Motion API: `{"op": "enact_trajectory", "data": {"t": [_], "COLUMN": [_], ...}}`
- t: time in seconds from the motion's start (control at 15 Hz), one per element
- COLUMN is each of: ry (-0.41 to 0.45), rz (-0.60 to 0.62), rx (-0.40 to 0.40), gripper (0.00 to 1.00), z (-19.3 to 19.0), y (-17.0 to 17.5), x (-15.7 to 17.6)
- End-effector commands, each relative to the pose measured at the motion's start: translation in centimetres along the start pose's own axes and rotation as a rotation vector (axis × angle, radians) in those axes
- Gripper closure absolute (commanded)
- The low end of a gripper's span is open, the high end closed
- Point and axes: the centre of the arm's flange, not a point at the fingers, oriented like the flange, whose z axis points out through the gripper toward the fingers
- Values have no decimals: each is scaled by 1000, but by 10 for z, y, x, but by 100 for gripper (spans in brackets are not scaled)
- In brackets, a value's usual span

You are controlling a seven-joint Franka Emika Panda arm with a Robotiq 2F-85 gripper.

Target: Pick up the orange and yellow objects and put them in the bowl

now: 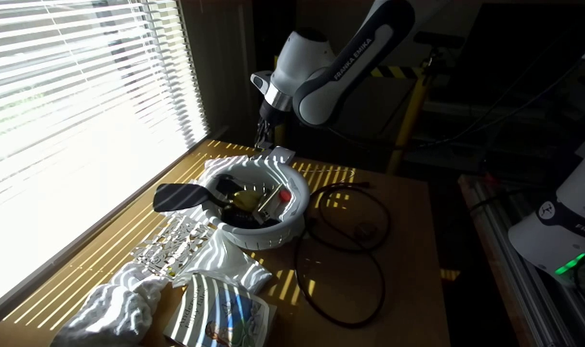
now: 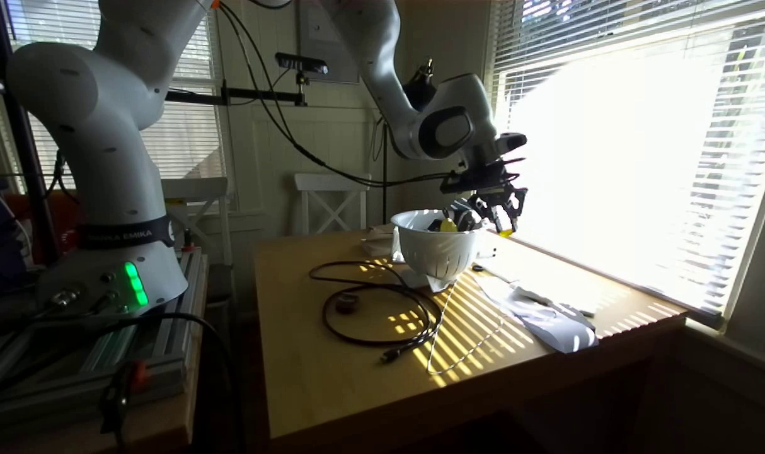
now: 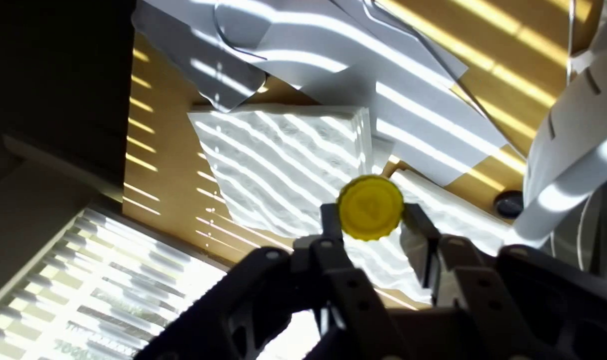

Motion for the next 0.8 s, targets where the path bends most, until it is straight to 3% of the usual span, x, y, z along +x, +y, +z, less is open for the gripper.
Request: {"op": "enact_trajectory", "data": {"t": [0.0, 0.13, 0.33, 0.4, 0.47, 0.67, 0.73], "ry": [33, 12, -107, -176, -221, -265, -267], "rz": [-184, -265, -369, -376, -381, -317, -292], "rx": [32, 74, 162, 170, 191, 142, 152], "gripper": [90, 90, 90, 40, 39, 18, 12], "z": [-79, -99, -112, -113, -115, -109, -105], "y": [-48, -79, -106, -107, -106, -82, -57], "x": [27, 42, 45, 41, 37, 14, 0]}}
